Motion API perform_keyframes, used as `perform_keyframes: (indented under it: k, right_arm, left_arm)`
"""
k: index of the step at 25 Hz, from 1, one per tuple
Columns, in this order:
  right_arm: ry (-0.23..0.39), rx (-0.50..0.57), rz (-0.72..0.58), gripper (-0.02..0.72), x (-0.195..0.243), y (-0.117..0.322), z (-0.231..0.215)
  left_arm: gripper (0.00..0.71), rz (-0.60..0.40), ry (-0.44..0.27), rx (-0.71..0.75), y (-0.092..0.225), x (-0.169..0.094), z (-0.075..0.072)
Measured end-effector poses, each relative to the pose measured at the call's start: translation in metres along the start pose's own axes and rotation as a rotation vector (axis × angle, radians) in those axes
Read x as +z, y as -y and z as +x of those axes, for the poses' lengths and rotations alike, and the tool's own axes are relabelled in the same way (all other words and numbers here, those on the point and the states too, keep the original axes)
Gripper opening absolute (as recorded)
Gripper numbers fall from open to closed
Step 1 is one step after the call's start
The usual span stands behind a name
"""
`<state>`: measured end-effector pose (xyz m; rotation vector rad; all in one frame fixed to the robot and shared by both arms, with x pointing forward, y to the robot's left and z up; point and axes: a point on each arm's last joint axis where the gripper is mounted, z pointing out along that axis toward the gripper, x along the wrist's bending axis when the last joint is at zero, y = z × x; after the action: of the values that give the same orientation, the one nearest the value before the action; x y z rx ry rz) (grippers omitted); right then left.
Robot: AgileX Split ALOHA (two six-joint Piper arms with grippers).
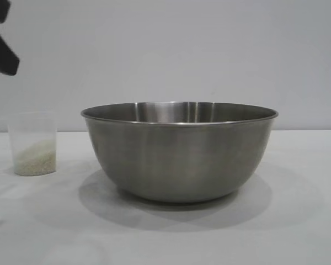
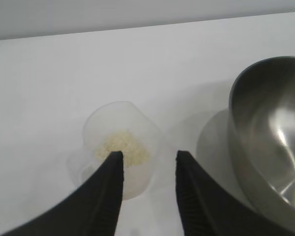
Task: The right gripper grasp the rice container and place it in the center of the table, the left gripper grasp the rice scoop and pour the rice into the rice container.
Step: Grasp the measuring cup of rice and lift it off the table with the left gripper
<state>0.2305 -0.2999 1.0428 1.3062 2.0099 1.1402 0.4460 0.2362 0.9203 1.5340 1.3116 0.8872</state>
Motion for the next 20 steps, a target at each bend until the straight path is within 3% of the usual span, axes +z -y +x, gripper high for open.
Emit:
perform_keyframes:
  k: [5,12,20]
  right_arm:
    - [0.000,0.000,0.000,0.365,0.000,0.000,0.000]
    - [0.000,0.000,0.000,0.365,0.000,0.000,0.000]
    - [0.000,0.000,0.000,0.365,0.000,0.000,0.000]
  left_arm:
    - [0.216,0.041,-0.028,0.010,0.031,0.017,0.002]
    - [0.216,0.180,-0.074,-0.003,0.067,0.025,0.007]
    - [0.216,0.137,-0.121,-0.038,0.063,0.046,0.007]
